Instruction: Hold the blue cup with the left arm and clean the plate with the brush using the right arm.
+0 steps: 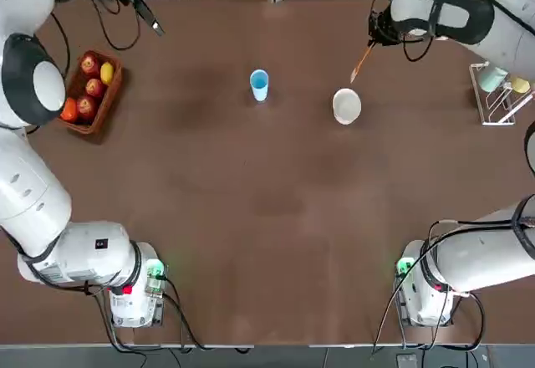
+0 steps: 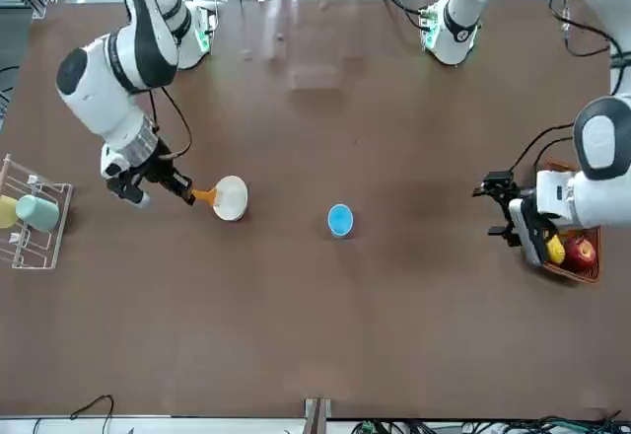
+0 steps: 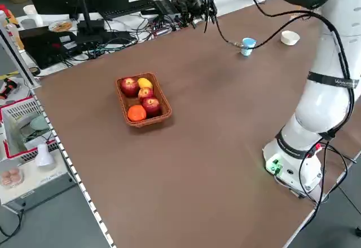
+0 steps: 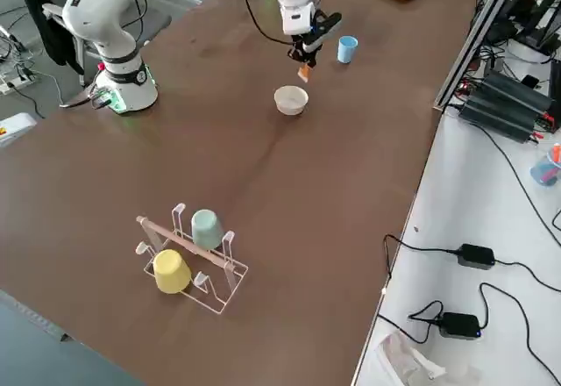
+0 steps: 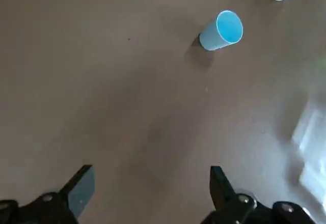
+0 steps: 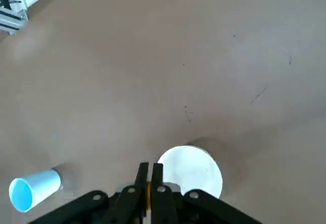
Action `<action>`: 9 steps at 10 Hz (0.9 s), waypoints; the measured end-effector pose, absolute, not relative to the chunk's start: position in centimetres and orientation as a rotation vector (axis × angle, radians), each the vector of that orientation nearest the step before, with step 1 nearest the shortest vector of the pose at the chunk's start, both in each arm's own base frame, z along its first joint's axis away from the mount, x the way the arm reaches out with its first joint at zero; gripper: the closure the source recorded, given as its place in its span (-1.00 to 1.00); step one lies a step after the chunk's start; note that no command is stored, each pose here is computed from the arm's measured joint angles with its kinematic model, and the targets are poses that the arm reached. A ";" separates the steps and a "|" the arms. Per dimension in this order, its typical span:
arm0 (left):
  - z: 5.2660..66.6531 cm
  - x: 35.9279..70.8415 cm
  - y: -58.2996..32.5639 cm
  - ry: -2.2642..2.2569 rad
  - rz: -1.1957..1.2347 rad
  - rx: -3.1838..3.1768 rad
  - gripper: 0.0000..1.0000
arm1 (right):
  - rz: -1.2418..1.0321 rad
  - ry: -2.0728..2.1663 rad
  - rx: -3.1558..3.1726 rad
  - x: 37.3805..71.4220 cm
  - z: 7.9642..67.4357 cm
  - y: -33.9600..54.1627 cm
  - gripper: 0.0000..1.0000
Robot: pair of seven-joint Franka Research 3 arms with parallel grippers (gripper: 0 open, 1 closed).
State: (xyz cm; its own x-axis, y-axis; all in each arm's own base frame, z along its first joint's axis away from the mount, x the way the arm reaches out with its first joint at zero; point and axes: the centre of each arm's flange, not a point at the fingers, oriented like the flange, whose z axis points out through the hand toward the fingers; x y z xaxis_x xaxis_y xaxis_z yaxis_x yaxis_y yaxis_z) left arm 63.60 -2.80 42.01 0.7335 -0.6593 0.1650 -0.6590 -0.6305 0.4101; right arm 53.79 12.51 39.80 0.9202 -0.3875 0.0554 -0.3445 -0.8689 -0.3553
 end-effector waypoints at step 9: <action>51.2 62.7 -4.6 -0.099 0.072 3.036 -1.00 | -0.138 0.333 -2.528 51.0 34.0 8.7 0.90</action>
